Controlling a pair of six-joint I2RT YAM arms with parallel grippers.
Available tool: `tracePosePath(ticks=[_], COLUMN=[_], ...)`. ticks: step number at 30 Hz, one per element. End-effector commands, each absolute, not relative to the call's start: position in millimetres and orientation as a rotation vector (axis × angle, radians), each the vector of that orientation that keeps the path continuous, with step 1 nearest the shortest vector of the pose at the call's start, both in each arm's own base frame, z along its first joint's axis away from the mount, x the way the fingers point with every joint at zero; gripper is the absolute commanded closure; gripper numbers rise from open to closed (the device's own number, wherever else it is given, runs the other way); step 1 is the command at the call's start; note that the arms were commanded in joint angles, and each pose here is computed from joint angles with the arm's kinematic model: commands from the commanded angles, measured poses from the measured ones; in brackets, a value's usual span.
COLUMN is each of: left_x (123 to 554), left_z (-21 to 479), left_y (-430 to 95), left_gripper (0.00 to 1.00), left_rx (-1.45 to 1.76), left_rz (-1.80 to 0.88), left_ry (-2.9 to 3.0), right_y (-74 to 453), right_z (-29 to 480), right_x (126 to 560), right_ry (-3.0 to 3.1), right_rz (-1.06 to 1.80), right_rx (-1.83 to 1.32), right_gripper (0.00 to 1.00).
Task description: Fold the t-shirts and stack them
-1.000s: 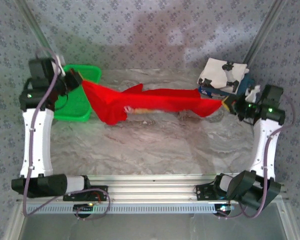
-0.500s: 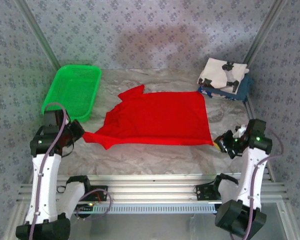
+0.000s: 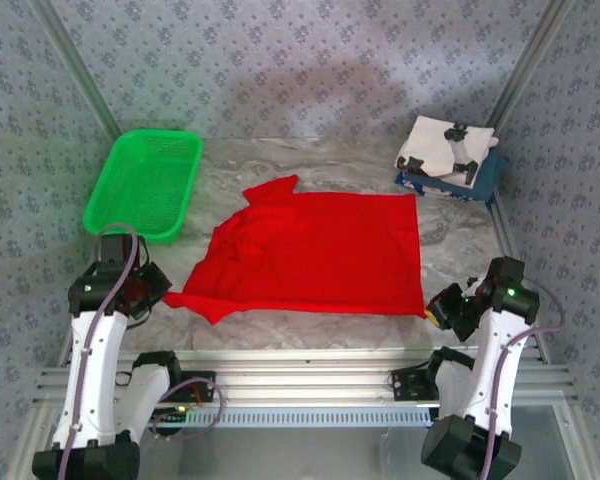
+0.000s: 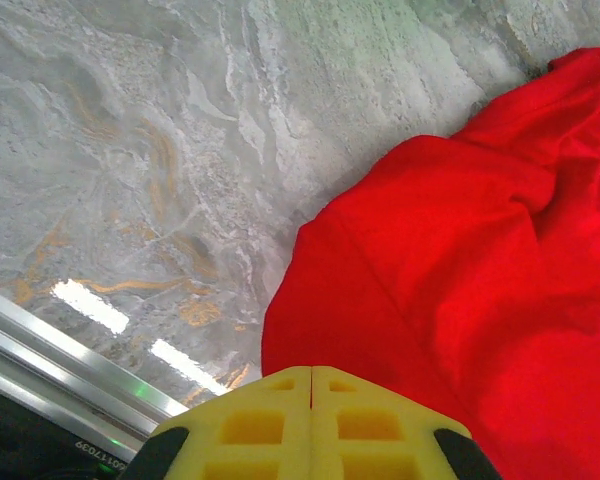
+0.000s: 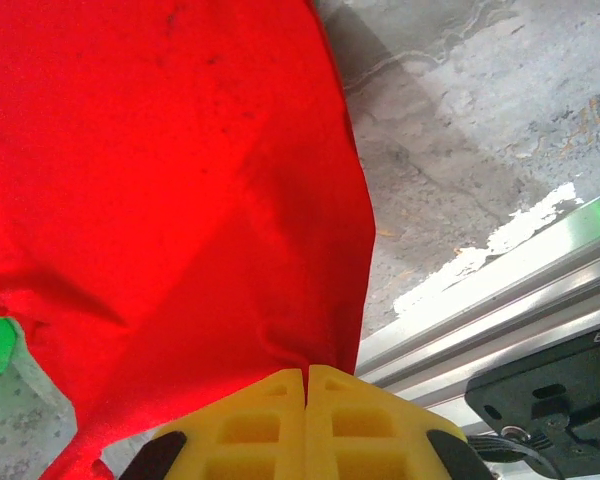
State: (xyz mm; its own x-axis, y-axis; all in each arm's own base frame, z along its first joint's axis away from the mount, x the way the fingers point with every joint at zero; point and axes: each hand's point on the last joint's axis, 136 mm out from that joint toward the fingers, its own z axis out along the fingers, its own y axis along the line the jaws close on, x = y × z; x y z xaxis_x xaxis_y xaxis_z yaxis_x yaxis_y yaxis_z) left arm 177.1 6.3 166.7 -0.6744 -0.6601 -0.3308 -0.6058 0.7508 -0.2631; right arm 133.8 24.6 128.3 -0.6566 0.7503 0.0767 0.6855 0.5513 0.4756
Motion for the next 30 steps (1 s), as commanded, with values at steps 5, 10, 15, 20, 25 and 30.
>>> tracePosePath(ticks=[5, 10, 15, 20, 25, 30], left_x=[223, 249, 242, 220, 220, 216], left_z=[157, 156, 151, 161, 241, 314], left_y=[-16, -22, -24, -28, -17, -3], left_gripper=[1.0, 1.0, 1.0, 1.0, 0.99, 0.99], left_rx=[-0.833, -0.751, -0.752, -0.789, -0.753, -0.674], left_rz=[-0.145, -0.077, -0.091, -0.175, -0.272, -0.23], left_ry=[2.582, 2.621, 2.63, 2.565, 2.275, 2.12], right_y=[7, 1, 2, 2, -7, -18], right_z=[117, 108, 100, 113, 163, 189], right_x=[172, 191, 186, 190, 218, 228], right_ry=[2.674, 2.723, 2.765, 2.724, 2.519, 2.514], right_rz=[0.647, 0.599, 0.59, 0.609, 0.663, 0.607], right_rx=[1.194, 1.133, 1.101, 1.087, 1.094, 1.042], right_gripper=[1.0, 1.0, 1.0, 1.0, 1.0, 1.0])
